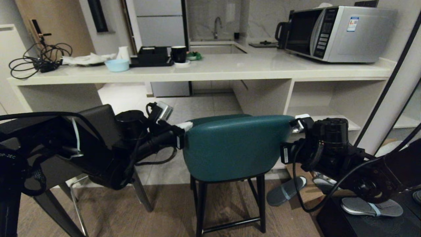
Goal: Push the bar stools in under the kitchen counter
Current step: Push the blue chair back under the dining table
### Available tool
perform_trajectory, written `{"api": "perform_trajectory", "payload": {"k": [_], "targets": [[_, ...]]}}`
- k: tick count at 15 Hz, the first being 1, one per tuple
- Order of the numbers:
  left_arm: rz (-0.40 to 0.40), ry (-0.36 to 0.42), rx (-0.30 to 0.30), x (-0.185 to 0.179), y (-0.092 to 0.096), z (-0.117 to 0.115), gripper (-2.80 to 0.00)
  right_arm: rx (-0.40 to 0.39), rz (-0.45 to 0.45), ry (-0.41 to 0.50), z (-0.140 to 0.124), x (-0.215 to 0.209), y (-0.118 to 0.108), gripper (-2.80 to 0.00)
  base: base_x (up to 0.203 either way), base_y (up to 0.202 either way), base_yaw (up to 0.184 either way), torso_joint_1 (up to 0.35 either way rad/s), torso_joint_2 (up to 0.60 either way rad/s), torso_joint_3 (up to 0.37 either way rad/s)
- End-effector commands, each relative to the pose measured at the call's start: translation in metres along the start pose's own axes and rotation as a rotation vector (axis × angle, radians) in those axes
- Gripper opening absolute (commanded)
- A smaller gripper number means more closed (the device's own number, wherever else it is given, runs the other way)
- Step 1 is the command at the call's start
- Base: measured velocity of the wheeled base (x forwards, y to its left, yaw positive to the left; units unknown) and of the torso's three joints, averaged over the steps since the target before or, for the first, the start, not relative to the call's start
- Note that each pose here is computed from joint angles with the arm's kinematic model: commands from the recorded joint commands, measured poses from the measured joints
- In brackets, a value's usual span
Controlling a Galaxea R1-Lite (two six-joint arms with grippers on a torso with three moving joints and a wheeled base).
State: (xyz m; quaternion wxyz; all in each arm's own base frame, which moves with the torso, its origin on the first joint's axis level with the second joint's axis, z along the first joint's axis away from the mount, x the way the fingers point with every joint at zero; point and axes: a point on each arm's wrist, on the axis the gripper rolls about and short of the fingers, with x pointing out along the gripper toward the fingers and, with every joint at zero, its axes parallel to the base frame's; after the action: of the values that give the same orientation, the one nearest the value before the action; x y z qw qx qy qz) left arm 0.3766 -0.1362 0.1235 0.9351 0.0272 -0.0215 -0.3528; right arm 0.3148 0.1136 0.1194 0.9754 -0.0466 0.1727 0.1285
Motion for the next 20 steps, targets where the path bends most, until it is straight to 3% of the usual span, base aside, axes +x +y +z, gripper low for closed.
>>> {"api": "perform_trajectory", "payload": {"k": [1, 4, 6, 7, 10, 13, 16, 20], "targets": [[0.149, -0.026, 0.016, -0.011, 0.016, 0.014, -2.8, -0.004, 0.006, -0.026, 0.005, -0.023, 0.005, -2.8, 0.0, 0.0, 0.0, 0.0, 0.0, 0.0], [0.268, -0.019, 0.018, -0.032, 0.019, 0.024, -2.8, -0.02, 0.058, -0.025, 0.0, -0.048, 0.018, -2.8, 0.0, 0.0, 0.0, 0.0, 0.0, 0.0], [0.27, -0.015, 0.007, -0.064, 0.007, 0.04, -2.8, -0.018, 0.059, -0.03, 0.001, -0.05, 0.018, -2.8, 0.0, 0.0, 0.0, 0.0, 0.0, 0.0], [0.24, -0.003, -0.018, -0.081, -0.008, 0.043, -2.8, -0.019, 0.063, -0.031, 0.002, -0.049, 0.019, -2.8, 0.0, 0.0, 0.0, 0.0, 0.0, 0.0], [-0.007, 0.105, -0.124, -0.114, -0.076, 0.027, -2.8, -0.02, 0.07, -0.033, 0.002, -0.048, 0.021, -2.8, 0.0, 0.0, 0.0, 0.0, 0.0, 0.0], [-0.24, 0.164, -0.154, -0.124, -0.127, 0.018, -2.8, 0.002, 0.067, -0.028, 0.001, -0.05, 0.021, -2.8, 0.0, 0.0, 0.0, 0.0, 0.0, 0.0], [-0.272, 0.235, -0.163, -0.102, -0.134, -0.004, -2.8, 0.002, 0.068, -0.026, 0.0, -0.051, 0.021, -2.8, 0.0, 0.0, 0.0, 0.0, 0.0, 0.0], [-0.16, 0.285, -0.072, -0.06, -0.108, -0.038, -2.8, 0.001, 0.07, -0.022, -0.001, -0.05, 0.021, -2.8, 0.0, 0.0, 0.0, 0.0, 0.0, 0.0]]}}
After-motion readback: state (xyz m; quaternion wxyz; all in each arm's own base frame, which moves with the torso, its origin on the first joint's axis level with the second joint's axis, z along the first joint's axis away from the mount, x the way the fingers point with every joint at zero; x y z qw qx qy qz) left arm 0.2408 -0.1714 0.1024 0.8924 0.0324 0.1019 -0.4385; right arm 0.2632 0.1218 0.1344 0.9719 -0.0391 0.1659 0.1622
